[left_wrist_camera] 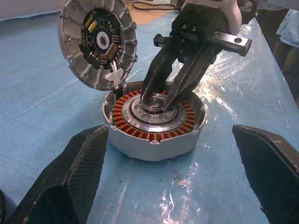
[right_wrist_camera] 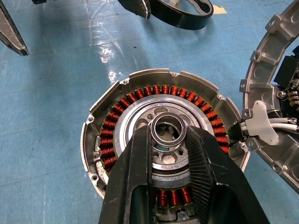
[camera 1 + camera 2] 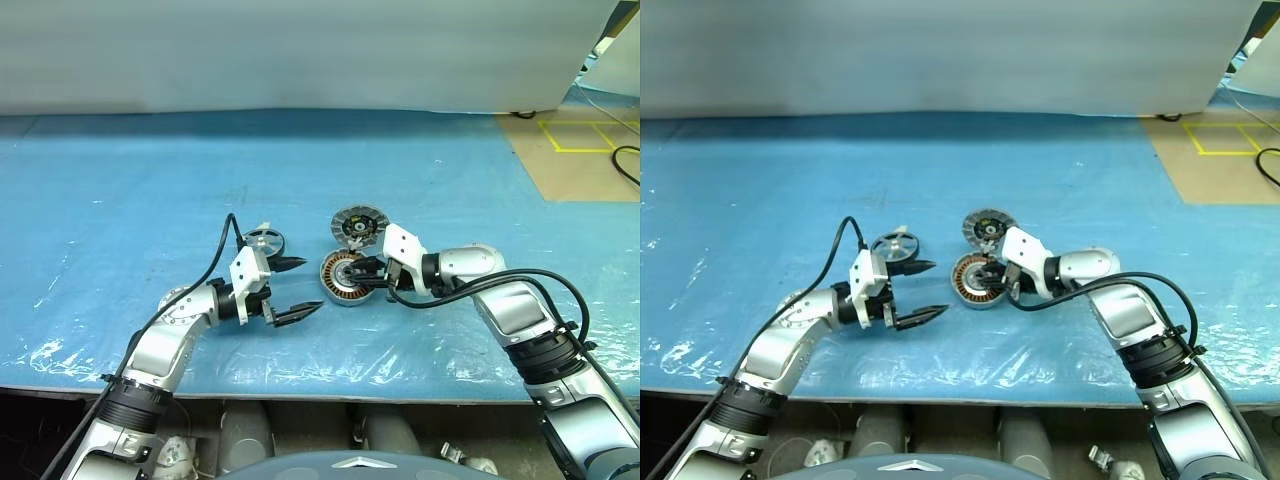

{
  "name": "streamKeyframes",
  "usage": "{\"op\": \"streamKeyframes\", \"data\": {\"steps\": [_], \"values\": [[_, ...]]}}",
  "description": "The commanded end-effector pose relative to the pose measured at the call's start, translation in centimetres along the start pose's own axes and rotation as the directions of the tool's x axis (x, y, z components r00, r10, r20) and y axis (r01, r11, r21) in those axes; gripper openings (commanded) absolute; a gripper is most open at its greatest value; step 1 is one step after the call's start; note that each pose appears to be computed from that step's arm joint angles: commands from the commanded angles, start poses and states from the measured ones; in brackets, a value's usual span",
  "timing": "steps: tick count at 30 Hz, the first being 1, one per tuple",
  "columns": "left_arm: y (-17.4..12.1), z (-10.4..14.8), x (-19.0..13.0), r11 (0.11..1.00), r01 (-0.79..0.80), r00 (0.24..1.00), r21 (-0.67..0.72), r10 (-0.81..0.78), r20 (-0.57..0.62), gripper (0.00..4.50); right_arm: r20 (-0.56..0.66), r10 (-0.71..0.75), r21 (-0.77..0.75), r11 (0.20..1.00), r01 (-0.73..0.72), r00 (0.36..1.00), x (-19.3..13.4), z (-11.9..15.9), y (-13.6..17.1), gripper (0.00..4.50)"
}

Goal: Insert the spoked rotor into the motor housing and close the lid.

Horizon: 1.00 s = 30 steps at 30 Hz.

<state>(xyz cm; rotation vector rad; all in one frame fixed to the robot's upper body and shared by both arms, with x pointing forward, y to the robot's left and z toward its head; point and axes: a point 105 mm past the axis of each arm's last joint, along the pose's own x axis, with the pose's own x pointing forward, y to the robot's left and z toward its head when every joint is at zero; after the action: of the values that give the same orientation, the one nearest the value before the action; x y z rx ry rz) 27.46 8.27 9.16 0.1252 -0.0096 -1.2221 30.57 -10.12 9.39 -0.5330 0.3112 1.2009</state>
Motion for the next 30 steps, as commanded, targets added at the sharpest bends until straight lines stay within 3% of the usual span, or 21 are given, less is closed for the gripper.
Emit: {"op": "streamKeyframes", "data": {"steps": [1, 3, 7, 10, 17, 26, 30], "values": [[0.1, 1.0, -0.1, 0.999, -0.004, 1.0, 0.036, 0.003, 0.024, 4.5, -0.023, -0.003, -0.015, 1.0, 0.002, 1.0, -0.1, -0.3, -0.2, 0.67], [0.1, 1.0, -0.1, 0.999, -0.004, 1.0, 0.036, 0.003, 0.024, 4.5, -0.023, 0.0, -0.013, 1.0, 0.0, 1.0, -0.1, -0.3, -0.2, 0.67], [0.1, 0.9, -0.1, 0.999, -0.004, 1.0, 0.036, 0.003, 0.024, 4.5, 0.004, -0.012, -0.003, 1.0, 0.012, 1.0, -0.1, 0.0, -0.3, 2.04], [0.2, 1.0, -0.2, 0.999, -0.008, 1.0, 0.037, 0.007, 0.023, 4.5, 0.137, -0.031, 0.1, 0.995, 0.017, 0.99, -0.8, 1.9, -0.5, 3.06], [0.2, 0.9, -0.2, 0.999, -0.002, 1.0, 0.036, 0.001, 0.017, 4.5, 0.192, -0.055, 0.149, 0.989, 0.026, 0.98, -1.9, 2.6, -1.0, 3.06], [0.2, 0.9, -0.1, 0.999, 0.0, 1.0, 0.036, -0.001, 0.02, 4.5, 0.161, -0.023, 0.109, 0.994, 0.005, 0.987, -0.3, 2.2, -0.2, 0.02], [0.2, 0.9, -0.1, 0.999, -0.003, 1.0, 0.035, 0.002, 0.02, 4.5, 0.147, -0.019, 0.11, 0.994, 0.003, 0.989, 0.1, 1.9, -0.1, 0.02]]}}
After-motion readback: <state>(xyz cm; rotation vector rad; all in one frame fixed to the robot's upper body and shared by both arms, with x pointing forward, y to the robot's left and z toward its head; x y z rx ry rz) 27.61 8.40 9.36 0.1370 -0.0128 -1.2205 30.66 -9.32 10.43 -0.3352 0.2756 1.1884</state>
